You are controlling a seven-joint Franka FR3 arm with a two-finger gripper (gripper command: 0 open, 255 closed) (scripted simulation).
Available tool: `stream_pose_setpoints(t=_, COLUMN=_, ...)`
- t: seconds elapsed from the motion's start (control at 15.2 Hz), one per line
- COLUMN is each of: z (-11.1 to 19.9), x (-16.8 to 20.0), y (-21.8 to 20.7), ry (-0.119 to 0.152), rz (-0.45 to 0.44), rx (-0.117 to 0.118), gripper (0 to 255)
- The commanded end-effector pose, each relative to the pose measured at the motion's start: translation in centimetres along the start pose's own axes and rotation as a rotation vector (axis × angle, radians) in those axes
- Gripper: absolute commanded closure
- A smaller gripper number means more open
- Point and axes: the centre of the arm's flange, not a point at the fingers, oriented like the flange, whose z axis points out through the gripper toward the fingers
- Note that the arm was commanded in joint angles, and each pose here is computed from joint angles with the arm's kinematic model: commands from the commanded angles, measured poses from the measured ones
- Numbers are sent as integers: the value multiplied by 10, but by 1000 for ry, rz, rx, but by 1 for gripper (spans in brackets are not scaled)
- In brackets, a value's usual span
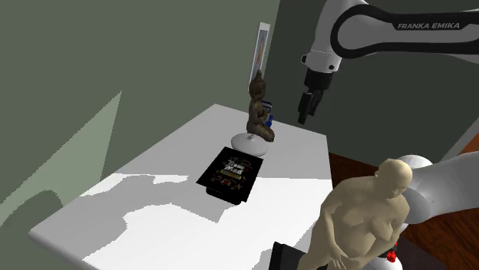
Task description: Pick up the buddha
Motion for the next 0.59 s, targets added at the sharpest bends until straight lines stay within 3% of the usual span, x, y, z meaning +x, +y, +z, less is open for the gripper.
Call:
stream_pose_setpoints(t=0.0, z=0, x=0, y=0, ry=0, rz=0, rx=0, gripper=0)
stream_pose_setpoints(t=0.53, z=-31, x=91, y=30, ry=28, rz=-40, rx=-12, gripper=0)
